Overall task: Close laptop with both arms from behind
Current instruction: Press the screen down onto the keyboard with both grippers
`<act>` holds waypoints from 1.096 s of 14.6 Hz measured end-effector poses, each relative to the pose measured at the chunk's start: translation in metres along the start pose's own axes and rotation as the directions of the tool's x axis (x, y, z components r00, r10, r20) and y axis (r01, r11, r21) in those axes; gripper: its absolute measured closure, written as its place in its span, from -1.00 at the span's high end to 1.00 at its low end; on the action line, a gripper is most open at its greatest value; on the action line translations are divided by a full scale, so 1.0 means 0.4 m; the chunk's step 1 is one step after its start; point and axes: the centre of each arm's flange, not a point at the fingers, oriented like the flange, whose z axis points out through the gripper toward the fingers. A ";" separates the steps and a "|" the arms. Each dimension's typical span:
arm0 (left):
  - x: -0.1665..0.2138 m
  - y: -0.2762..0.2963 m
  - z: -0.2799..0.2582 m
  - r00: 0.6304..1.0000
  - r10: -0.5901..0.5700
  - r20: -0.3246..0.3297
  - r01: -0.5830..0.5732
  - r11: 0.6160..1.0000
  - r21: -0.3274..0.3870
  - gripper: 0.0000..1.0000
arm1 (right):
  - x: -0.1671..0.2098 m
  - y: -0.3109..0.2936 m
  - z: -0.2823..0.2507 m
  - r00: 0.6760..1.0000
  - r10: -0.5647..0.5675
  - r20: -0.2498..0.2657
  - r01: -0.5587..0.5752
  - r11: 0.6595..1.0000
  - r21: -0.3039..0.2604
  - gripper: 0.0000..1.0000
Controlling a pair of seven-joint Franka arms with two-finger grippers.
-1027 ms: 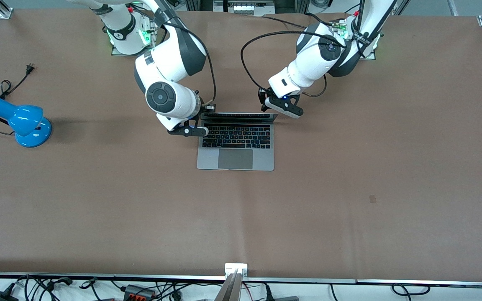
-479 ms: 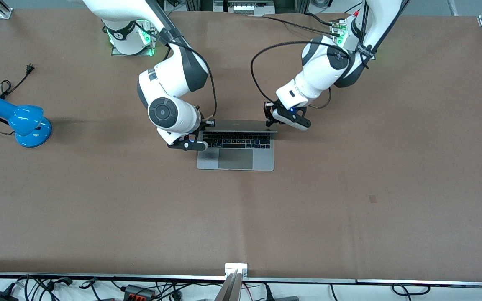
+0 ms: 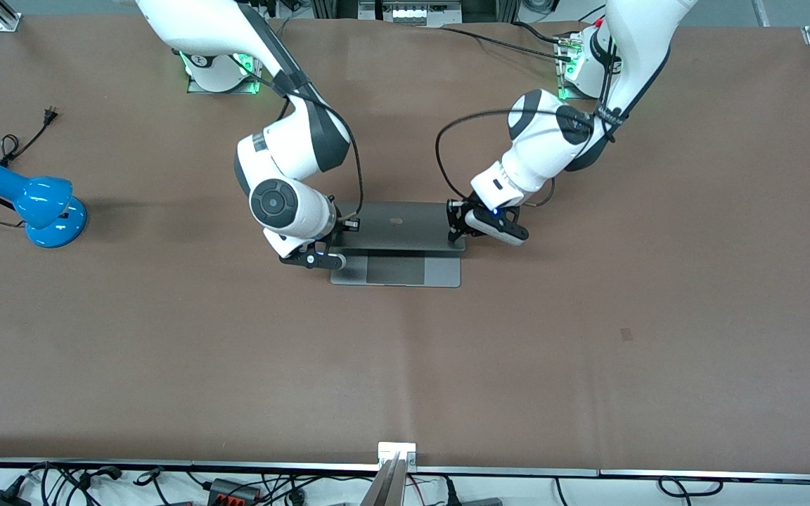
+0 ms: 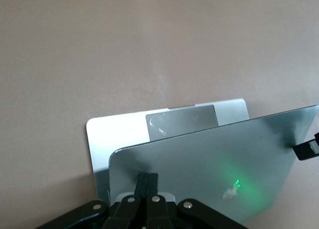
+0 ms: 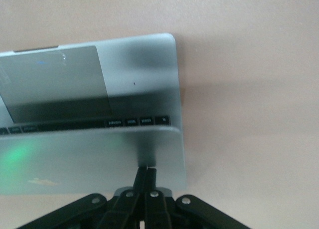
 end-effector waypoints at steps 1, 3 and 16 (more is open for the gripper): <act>0.001 -0.014 0.021 1.000 0.010 -0.008 -0.010 1.000 -0.004 -0.98 | 0.011 -0.004 0.010 1.000 0.000 -0.008 0.000 1.000 0.001 -0.98; 0.004 -0.047 0.066 0.998 0.033 -0.045 -0.034 0.999 -0.009 -0.98 | 0.034 -0.010 0.028 0.999 -0.005 -0.037 0.005 1.000 0.000 -0.98; -0.059 -0.075 0.221 0.994 0.081 -0.075 -0.079 0.997 0.026 -0.98 | 0.092 -0.005 0.164 0.997 0.003 -0.077 -0.003 1.000 -0.010 -0.98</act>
